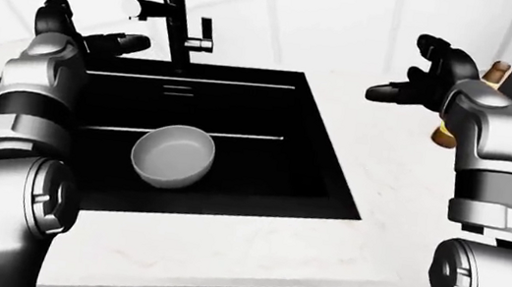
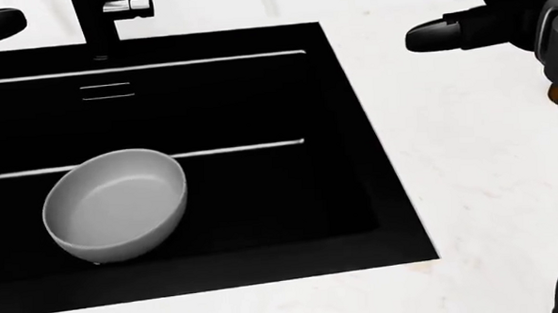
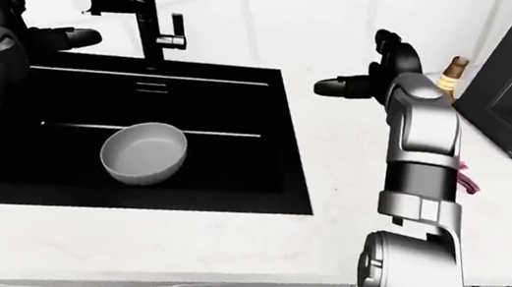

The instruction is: Turn the sink spout to the right.

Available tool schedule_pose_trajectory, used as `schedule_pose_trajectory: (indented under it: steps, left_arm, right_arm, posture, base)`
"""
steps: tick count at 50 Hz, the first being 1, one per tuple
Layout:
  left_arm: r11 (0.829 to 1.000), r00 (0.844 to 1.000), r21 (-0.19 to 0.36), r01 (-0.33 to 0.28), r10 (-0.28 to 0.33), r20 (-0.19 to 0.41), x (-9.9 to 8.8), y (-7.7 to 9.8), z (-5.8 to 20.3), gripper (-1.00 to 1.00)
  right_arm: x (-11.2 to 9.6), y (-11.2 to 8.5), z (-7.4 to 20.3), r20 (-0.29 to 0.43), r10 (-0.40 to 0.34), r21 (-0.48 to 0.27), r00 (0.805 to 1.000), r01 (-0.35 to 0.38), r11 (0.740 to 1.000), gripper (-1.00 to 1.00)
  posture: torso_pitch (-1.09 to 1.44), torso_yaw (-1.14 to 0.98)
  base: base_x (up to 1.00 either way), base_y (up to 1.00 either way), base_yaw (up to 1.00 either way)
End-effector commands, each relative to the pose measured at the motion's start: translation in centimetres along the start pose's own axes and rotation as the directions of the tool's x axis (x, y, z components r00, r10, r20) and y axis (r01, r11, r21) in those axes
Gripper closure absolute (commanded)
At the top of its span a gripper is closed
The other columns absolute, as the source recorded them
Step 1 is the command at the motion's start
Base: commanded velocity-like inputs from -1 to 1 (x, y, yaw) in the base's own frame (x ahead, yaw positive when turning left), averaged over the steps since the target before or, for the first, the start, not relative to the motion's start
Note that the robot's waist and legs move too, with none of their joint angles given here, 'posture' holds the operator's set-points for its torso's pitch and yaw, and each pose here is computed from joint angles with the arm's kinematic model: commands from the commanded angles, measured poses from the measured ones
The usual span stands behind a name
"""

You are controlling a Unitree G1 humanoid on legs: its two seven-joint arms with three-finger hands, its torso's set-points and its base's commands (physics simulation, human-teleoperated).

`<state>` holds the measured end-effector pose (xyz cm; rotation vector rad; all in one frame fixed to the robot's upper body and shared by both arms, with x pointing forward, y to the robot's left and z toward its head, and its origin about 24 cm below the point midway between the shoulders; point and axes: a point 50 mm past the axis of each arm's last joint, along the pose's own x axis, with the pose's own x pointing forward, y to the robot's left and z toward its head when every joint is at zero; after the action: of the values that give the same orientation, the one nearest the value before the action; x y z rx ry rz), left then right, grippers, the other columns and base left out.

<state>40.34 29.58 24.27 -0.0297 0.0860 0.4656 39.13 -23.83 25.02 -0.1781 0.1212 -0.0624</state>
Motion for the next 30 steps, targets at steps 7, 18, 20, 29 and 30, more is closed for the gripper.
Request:
schedule_pose_trajectory:
  steps: [7, 18, 20, 29, 30]
  left_arm:
    - [1.000, 0.997, 0.002, 0.006, -0.006, 0.083, -0.4, -1.6, 2.5, -1.00]
    - [0.998, 0.999, 0.047, -0.036, 0.036, -0.013, -0.9, -3.2, 2.9, -1.00]
    - [0.999, 0.998, 0.019, -0.046, 0.045, 0.053, -0.9, -3.5, 3.4, -1.00]
    - [0.999, 0.999, 0.028, -0.038, 0.037, 0.034, -1.1, -4.7, 3.2, -1.00]
    - [0.999, 0.999, 0.030, -0.039, 0.038, 0.031, -1.1, -4.7, 3.2, -1.00]
  right_arm:
    - [-0.6, -0.3, 2.4, 0.101, -0.013, -0.007, 0.995, 0.014, 1.000, -1.00]
    - [-0.6, -0.3, 2.4, 0.101, -0.013, -0.007, 0.995, 0.013, 1.000, -1.00]
    - [-0.6, -0.4, 2.4, 0.102, -0.012, -0.007, 0.995, 0.013, 1.000, -1.00]
    - [-0.7, -0.6, 2.5, 0.102, -0.015, -0.006, 0.995, 0.016, 1.000, -1.00]
    - [-0.7, -0.6, 2.4, 0.102, -0.015, -0.005, 0.995, 0.016, 1.000, -1.00]
  posture:
    - [-0.10, 0.00]
    - [-0.10, 0.00]
    - [-0.10, 0.00]
    - [-0.10, 0.00]
    - [-0.10, 0.00]
  base:
    - [0.00, 0.00, 0.00]
    - [0.00, 0.00, 0.00]
    - [0.00, 0.00, 0.00]
    - [0.00, 0.00, 0.00]
    - [0.00, 0.00, 0.00]
